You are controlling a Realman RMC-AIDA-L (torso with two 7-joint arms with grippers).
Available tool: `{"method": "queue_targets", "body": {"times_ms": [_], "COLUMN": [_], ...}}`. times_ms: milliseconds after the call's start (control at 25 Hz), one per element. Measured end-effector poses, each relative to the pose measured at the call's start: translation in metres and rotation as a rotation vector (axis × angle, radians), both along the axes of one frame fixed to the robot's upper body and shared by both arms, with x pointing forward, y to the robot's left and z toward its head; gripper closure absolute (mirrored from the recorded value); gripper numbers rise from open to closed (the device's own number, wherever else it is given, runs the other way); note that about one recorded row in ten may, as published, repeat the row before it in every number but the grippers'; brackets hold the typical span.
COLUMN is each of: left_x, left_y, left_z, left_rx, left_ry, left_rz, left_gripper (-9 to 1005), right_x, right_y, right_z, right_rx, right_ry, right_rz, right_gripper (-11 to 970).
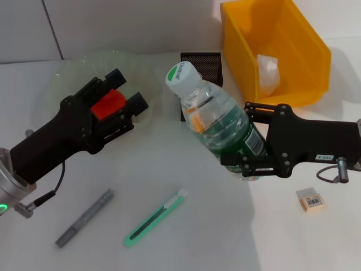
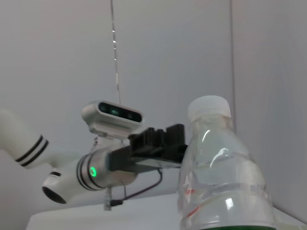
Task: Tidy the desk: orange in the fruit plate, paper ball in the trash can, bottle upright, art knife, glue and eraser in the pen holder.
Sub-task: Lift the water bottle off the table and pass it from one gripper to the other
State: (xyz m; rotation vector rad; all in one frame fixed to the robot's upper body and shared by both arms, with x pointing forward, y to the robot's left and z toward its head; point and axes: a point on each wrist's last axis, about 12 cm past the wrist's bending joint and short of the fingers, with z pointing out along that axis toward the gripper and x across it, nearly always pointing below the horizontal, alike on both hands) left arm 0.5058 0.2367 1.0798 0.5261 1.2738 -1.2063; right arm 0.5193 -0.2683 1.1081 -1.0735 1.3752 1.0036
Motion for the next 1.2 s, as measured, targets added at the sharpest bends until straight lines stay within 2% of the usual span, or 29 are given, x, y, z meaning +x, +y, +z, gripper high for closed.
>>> {"method": "queue_targets", "body": {"times_ms": [240,280,640,1200], "left_x": [0.000,-0.002,-0.005,-0.004], "left_y": [-0.002,-0.005,-0.005,-0.012], "left_z": [0.001,0.003,0.005,0.009], "left_rx": [-0.007,-0.024,-0.040,-0.060], "left_ry": [0.001,-0.005,-0.027,-0.047], "left_rz": [-0.010,-0.042,-0.058,-0.093], "left_gripper": [137,137,136,137], "right_x": [0.003,0.004,0.006,0.016], "right_y": [0.009,0.010,0.011,0.034], "right_z": [0.001,0.002,0.003,-0.002], "right_rx": [0.025,0.026,0.040,0.055], "right_ry": [-0.020,-0.023,-0.040,-0.037], "right_rz": [0.034,0.037,0.029,0.060], "right_gripper": [197,197,198,197]}}
